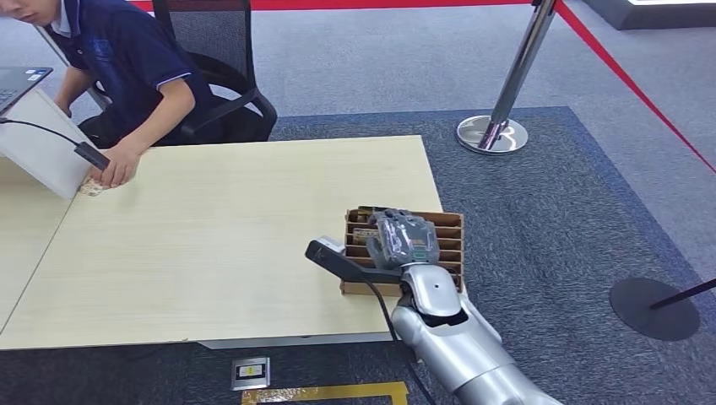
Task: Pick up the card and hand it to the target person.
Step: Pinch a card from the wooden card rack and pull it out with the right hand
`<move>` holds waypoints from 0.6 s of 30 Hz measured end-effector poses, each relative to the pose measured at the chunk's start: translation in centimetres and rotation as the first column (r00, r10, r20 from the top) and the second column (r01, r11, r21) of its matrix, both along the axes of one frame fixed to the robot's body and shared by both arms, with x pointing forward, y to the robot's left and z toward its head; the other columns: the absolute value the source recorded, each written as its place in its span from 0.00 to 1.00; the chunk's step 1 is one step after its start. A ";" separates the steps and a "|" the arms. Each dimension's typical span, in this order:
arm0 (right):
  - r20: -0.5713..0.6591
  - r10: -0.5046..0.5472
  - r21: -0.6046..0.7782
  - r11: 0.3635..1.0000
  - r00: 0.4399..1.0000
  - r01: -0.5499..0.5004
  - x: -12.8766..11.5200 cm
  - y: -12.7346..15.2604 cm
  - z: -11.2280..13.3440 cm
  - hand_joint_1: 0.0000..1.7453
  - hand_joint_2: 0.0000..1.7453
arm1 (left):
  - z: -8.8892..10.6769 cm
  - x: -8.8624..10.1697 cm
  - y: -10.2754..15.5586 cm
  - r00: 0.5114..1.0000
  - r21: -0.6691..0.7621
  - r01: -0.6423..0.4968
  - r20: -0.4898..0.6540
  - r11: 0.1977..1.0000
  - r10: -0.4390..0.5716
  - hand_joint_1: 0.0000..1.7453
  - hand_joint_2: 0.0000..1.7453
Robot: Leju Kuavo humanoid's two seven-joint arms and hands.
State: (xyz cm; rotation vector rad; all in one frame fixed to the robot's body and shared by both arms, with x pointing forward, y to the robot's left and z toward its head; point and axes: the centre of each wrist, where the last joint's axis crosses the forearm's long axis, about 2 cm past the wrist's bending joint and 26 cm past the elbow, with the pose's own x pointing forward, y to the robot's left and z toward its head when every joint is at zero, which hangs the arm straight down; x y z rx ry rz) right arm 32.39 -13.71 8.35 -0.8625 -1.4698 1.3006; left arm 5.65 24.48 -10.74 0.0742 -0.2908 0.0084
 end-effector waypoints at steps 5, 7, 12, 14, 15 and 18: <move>-0.012 -0.005 -0.004 1.000 1.000 0.005 0.0 -0.1 -0.3 0.49 1.00 | 0.0 0.0 0.0 1.000 0.000 0.002 0.000 1.000 -0.002 0.00 0.00; -0.014 -0.005 -0.005 1.000 1.000 0.005 0.1 -0.1 -0.3 0.50 1.00 | 0.0 0.0 0.0 1.000 0.000 0.002 0.000 1.000 -0.002 0.00 0.00; -0.020 -0.004 -0.009 1.000 1.000 0.004 0.3 0.0 -0.3 0.52 1.00 | 0.0 0.0 0.0 1.000 0.002 0.002 -0.004 1.000 -0.001 0.00 0.00; -0.022 -0.004 -0.009 1.000 1.000 0.003 0.3 0.0 -0.3 0.54 1.00 | 0.0 0.0 0.0 1.000 0.003 0.001 -0.006 1.000 -0.001 0.00 0.00; -0.022 -0.003 -0.009 1.000 1.000 0.003 0.4 0.1 -0.3 0.55 1.00 | 0.0 0.0 0.0 1.000 0.003 0.001 -0.006 1.000 -0.001 0.00 0.00; -0.022 -0.001 -0.010 1.000 1.000 0.001 0.5 0.1 -0.3 0.63 1.00 | 0.0 0.0 0.0 1.000 0.003 0.000 -0.006 1.000 0.000 0.00 0.00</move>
